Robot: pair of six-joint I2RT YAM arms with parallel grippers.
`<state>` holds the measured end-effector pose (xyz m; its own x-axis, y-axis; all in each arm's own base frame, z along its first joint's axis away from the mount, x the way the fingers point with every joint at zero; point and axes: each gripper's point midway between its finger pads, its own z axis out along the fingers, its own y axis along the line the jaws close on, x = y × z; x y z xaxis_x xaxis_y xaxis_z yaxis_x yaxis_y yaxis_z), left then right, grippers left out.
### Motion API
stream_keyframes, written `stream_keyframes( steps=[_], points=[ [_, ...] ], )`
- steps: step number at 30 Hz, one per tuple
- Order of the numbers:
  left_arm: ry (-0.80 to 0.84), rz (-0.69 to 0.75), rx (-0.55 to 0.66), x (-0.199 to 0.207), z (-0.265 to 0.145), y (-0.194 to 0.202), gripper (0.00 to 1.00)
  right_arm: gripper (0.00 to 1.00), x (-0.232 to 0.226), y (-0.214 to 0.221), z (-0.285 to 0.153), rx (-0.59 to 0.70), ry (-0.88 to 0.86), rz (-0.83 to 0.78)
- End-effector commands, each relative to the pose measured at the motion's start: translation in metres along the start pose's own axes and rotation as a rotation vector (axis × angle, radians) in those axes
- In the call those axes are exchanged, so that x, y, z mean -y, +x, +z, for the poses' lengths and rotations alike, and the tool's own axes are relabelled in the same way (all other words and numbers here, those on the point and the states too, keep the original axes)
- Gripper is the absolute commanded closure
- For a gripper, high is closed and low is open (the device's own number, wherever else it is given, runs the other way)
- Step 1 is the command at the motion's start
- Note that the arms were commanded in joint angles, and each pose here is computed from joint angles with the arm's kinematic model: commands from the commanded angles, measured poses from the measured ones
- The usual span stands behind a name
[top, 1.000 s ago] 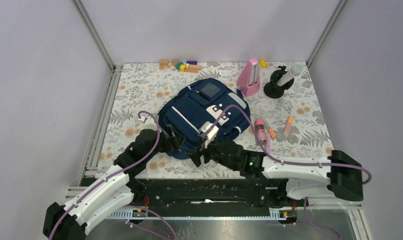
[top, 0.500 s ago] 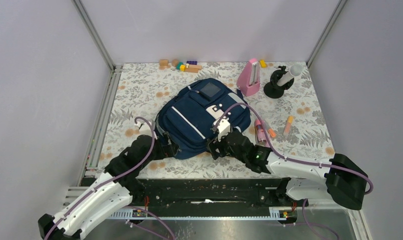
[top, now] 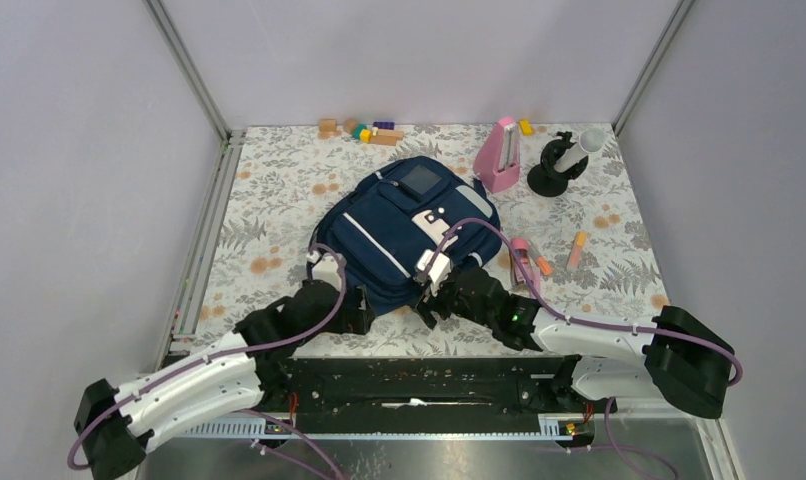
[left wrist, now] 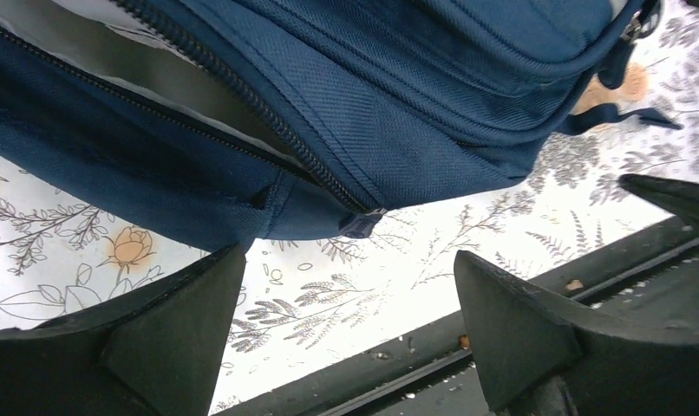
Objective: Pack the student bag
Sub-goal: Zip the student bag at the center of the board.
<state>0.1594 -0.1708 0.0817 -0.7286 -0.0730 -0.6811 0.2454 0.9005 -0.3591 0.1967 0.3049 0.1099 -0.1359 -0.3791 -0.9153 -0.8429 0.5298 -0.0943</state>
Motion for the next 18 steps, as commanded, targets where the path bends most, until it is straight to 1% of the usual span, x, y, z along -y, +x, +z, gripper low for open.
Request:
stream_keyframes(
  steps=[1,2,3,5,9,12,14,18],
  points=[
    [-0.094,0.062,0.118,-0.005,0.009,-0.020,0.11,0.18,-0.001,-0.023,0.001,0.085,-0.001,-0.030],
    [-0.113,0.083,0.123,-0.005,0.011,-0.020,0.16,0.18,-0.002,-0.023,0.001,0.088,-0.003,-0.031],
    [-0.135,0.103,0.159,-0.003,0.013,-0.026,0.24,0.19,-0.003,-0.022,0.001,0.088,-0.002,-0.033],
    [-0.135,0.102,0.186,0.001,0.016,-0.032,0.33,0.20,-0.003,-0.020,0.002,0.080,0.002,-0.036],
    [-0.132,0.093,0.233,0.006,0.017,-0.042,0.41,0.21,-0.004,-0.017,0.002,0.076,0.010,-0.036],
    [-0.142,0.087,0.257,0.006,0.015,-0.048,0.44,0.21,-0.004,-0.017,0.002,0.077,0.012,-0.033],
    [-0.134,0.085,0.267,0.007,0.014,-0.050,0.41,0.21,-0.003,-0.016,0.003,0.075,0.014,-0.031],
    [-0.096,0.091,0.256,0.013,0.018,-0.046,0.41,0.21,-0.005,-0.017,0.004,0.077,0.011,-0.025]
  ],
)
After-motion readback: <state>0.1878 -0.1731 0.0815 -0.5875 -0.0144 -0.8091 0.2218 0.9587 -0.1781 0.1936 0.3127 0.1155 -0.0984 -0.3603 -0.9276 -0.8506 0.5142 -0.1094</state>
